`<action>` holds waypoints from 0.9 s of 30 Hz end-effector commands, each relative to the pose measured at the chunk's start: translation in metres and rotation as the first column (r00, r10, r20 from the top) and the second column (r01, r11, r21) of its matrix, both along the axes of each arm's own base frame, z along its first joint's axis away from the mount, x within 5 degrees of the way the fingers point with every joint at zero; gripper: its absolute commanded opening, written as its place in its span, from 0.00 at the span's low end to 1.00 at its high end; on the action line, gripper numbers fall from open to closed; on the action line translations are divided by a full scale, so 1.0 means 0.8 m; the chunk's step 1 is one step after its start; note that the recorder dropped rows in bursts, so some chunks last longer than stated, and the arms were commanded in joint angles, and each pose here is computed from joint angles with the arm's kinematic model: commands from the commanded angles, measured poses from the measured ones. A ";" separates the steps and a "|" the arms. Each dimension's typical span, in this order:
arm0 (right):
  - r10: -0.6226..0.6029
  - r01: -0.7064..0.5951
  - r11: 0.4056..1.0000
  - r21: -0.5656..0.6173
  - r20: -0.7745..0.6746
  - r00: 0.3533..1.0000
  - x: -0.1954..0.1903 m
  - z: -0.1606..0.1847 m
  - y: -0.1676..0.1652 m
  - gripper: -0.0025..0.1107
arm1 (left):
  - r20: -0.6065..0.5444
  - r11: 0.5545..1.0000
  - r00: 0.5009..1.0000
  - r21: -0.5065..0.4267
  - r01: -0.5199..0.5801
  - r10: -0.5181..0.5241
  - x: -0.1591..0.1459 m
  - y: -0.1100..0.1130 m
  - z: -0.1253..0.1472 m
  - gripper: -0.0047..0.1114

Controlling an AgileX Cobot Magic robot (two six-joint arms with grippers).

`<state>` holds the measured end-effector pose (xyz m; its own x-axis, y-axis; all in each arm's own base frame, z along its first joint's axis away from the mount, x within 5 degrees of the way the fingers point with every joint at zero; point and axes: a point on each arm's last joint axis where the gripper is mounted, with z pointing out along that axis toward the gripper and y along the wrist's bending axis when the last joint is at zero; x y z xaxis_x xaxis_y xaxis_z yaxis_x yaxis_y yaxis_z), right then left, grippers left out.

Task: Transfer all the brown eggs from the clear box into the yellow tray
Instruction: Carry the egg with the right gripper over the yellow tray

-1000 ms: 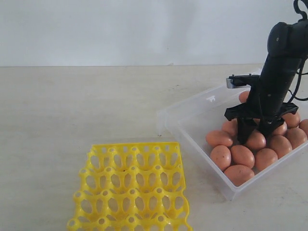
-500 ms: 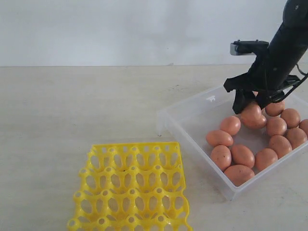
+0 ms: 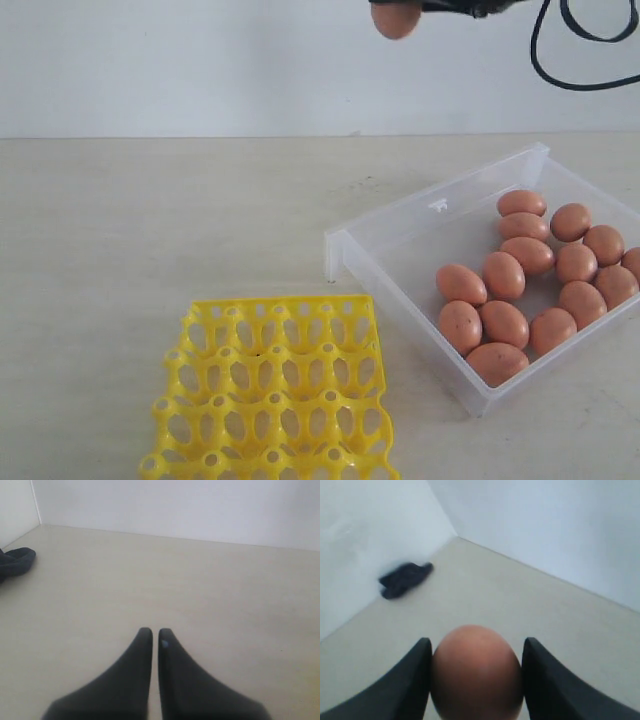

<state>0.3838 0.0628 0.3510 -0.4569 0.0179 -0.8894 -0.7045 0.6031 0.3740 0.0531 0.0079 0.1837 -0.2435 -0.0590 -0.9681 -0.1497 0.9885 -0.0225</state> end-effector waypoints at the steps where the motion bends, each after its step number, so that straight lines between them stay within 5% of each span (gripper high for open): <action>1: 0.202 -0.228 0.970 0.082 0.251 0.947 -0.021 0.029 0.014 0.02 | 0.002 1.000 1.000 0.006 0.010 -0.010 0.000 -0.001 -0.001 0.08; 9: 0.232 -0.266 0.964 0.027 0.406 0.884 -0.037 0.052 0.017 0.02 | 0.002 1.000 1.000 0.006 0.010 -0.010 0.000 -0.001 -0.001 0.08; 13: 0.370 -0.294 0.929 -0.226 0.486 0.792 -0.060 0.058 0.035 0.02 | 0.002 1.000 1.000 0.006 0.010 -0.010 0.000 -0.001 -0.001 0.08; 17: 0.534 -0.235 0.774 -0.588 0.407 0.741 -0.086 0.051 0.067 0.02 | 0.002 1.000 1.000 0.006 0.010 -0.010 0.000 -0.001 -0.001 0.08; 21: 0.629 -0.173 0.567 -0.805 0.288 0.722 -0.109 0.045 0.097 0.02 | 0.002 1.000 1.000 0.006 0.010 -0.010 0.000 -0.001 -0.001 0.08; 24: 0.618 -0.097 0.387 -0.917 0.179 0.766 -0.117 0.035 0.111 0.02 | 0.002 1.000 1.000 0.006 0.010 -0.010 0.000 -0.001 -0.001 0.08; 27: 0.465 0.081 0.313 -0.946 0.227 0.856 -0.113 0.039 0.118 0.02 | 0.002 1.000 1.000 0.006 0.010 -0.010 0.000 -0.001 -0.001 0.08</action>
